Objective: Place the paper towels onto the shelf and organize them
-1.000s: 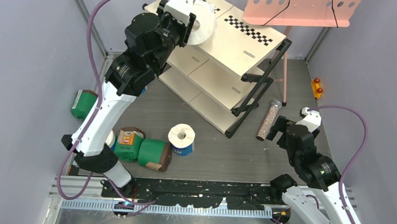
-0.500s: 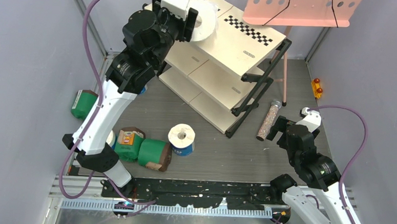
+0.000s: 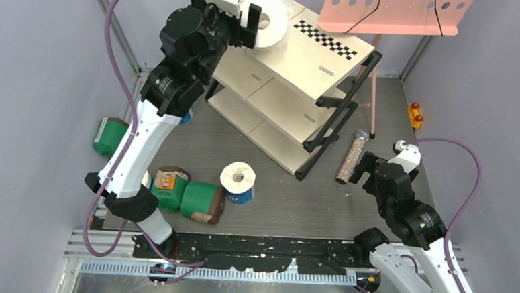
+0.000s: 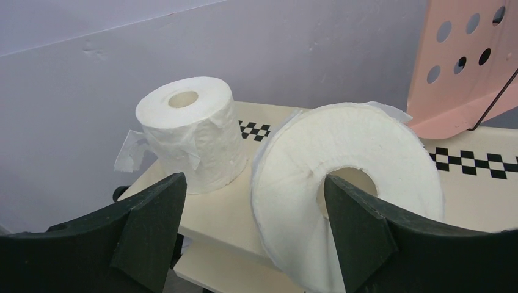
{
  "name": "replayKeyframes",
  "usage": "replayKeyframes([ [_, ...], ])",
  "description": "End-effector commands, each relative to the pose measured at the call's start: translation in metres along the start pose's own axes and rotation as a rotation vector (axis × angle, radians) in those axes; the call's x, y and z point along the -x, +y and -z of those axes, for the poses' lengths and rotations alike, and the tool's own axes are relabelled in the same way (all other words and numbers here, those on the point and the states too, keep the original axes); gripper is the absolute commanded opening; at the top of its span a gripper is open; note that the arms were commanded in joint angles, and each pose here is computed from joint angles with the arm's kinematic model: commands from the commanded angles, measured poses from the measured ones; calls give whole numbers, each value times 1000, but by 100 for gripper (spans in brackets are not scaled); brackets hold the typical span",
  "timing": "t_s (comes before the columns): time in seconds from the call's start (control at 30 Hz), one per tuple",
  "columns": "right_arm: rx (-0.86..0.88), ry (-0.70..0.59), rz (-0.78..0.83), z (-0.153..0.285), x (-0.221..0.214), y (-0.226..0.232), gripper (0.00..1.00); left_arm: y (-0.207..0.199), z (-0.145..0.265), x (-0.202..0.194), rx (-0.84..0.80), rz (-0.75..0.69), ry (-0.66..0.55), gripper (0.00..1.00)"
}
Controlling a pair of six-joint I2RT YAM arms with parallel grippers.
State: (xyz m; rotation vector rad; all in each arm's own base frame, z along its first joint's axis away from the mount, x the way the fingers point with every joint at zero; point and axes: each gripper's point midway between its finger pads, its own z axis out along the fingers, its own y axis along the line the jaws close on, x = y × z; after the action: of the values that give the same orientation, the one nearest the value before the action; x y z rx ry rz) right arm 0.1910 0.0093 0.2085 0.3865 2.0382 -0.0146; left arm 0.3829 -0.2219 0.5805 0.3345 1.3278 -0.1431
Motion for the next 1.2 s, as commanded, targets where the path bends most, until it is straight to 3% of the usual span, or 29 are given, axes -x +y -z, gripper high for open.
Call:
replayKeyframes([
  [0.0,-5,-30,-26,-2,7,2,99,10,6,38,11,74,-115,89],
  [0.23,-5,-28,-25,-3,7,3,99,16,12,42,17,84,-117,99],
  [0.7,1,-33,-28,-1,8,3,99,36,44,16,73,100,-11,100],
  [0.87,0,-32,-29,-1,7,3,99,64,71,-30,174,115,114,100],
  [1.17,10,-13,-11,-4,5,7,99,125,143,-151,426,176,401,99],
])
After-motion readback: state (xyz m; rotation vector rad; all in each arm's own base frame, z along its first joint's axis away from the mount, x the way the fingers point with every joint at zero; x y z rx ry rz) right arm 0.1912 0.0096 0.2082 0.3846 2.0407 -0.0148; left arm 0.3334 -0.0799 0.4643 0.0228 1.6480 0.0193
